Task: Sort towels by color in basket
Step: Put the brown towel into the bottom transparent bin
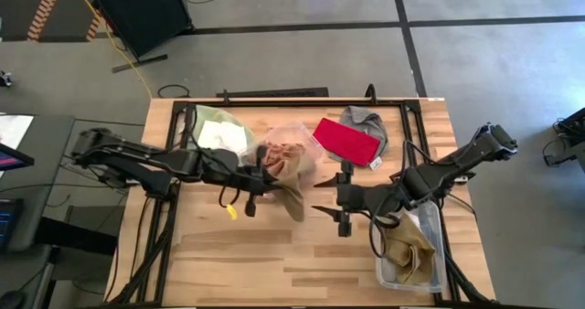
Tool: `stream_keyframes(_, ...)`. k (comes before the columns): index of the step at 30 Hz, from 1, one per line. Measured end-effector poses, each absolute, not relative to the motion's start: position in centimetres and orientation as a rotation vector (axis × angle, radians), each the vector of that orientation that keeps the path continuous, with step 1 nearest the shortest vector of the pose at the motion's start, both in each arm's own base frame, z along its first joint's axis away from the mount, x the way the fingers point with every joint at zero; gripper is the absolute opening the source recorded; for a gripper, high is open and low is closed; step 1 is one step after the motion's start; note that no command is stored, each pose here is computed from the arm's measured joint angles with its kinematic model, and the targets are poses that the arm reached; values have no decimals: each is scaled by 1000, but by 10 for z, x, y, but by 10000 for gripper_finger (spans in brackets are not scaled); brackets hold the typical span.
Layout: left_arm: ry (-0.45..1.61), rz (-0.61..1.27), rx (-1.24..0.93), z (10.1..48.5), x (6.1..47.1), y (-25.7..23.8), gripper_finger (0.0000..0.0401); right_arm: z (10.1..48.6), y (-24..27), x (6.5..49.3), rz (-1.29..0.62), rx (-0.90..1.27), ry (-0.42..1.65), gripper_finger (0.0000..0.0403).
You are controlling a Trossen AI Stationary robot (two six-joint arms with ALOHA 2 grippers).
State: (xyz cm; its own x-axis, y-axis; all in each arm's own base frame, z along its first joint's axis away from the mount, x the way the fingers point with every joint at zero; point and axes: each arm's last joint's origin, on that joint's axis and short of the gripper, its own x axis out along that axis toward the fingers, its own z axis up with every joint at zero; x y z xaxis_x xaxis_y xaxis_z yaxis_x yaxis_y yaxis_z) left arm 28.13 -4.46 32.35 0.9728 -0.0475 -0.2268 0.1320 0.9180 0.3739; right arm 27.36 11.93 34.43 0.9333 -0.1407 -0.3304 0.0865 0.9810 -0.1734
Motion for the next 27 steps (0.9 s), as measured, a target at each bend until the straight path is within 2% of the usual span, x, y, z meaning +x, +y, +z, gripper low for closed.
stream_keyframes(8, 194, -247, 457, 319, 284, -58, 0, 343, 110, 276, -136, -217, 372, 268)
stream_keyframes(19, 175, -314, 456, 316, 287, -62, 0, 343, 102, 288, -45, -205, 350, 268)
stream_keyframes(27, 190, -368, 450, 308, 302, -66, 0, 321, 110, 311, -10, -315, 371, 268)
